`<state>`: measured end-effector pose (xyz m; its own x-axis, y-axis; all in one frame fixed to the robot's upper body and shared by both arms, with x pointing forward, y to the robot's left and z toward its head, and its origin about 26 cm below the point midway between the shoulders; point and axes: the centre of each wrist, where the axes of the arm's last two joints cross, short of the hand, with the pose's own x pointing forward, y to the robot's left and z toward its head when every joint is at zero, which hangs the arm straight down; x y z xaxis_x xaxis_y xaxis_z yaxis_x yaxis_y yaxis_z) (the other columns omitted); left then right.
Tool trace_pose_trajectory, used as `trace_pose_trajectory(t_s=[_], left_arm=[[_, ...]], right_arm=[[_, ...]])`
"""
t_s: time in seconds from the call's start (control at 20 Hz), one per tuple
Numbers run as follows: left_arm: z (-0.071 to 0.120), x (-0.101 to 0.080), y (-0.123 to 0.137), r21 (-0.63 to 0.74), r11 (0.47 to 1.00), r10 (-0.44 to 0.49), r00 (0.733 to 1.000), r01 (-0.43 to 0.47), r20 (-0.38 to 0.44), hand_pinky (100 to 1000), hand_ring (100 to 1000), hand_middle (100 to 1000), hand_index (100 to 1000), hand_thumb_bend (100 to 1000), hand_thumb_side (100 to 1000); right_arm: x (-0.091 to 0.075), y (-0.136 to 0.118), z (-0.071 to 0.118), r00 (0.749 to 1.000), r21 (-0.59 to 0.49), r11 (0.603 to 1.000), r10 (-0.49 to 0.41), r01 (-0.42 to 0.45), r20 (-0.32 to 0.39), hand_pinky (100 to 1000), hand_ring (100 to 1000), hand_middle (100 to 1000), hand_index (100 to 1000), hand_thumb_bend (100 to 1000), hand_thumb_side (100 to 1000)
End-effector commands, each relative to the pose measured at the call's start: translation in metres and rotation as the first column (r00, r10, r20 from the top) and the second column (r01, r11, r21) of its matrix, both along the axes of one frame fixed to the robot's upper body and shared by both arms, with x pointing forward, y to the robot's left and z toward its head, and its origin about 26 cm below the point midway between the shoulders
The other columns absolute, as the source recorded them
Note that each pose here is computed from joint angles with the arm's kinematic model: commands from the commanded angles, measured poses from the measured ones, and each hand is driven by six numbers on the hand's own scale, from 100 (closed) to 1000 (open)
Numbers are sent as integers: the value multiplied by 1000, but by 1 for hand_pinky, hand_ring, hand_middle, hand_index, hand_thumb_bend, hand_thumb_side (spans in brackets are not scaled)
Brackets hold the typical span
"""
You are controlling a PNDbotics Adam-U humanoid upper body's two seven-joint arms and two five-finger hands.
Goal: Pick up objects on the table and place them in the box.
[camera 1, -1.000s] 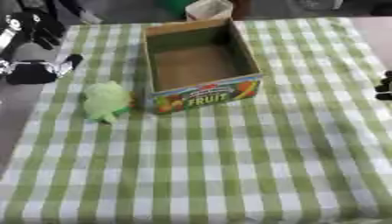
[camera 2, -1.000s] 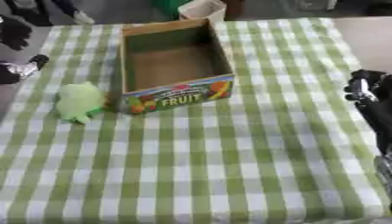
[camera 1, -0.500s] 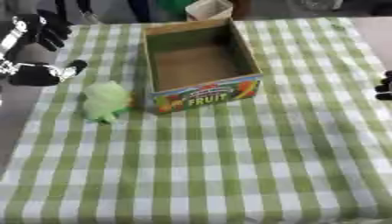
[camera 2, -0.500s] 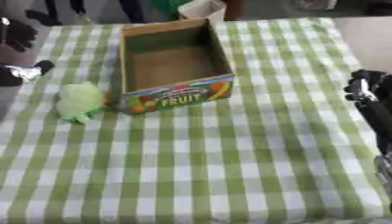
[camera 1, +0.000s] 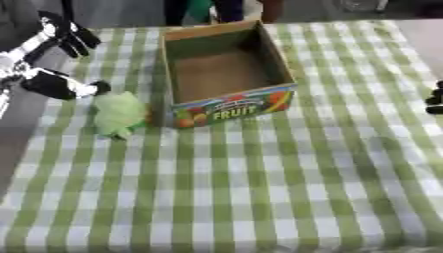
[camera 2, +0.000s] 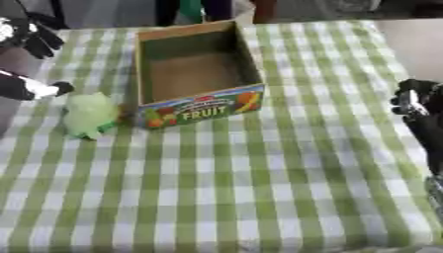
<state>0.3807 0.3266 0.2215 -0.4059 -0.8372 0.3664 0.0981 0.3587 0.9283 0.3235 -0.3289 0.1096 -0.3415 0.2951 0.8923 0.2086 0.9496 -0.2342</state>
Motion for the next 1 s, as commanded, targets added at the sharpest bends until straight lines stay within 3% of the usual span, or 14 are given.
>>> trace_pose_trajectory(t_s=[0.05,0.55,1.0], left_arm=[[9,6,4,101,995,21,1000,-18,-24,659,656,647,743,673,105],[-11,34,0,231,973,52,986,-14,-156,670,669,667,752,712,124],[-32,48,-4,284,959,51,969,20,-243,669,662,678,755,737,129]], right_arm=[[0,-3,10,1000,-26,1000,6,-5,24,610,617,561,662,100,510],[1,-3,10,1000,-27,1000,11,-11,21,610,617,562,662,100,510],[1,-3,9,1000,-28,1000,13,-12,18,610,618,562,662,100,511]])
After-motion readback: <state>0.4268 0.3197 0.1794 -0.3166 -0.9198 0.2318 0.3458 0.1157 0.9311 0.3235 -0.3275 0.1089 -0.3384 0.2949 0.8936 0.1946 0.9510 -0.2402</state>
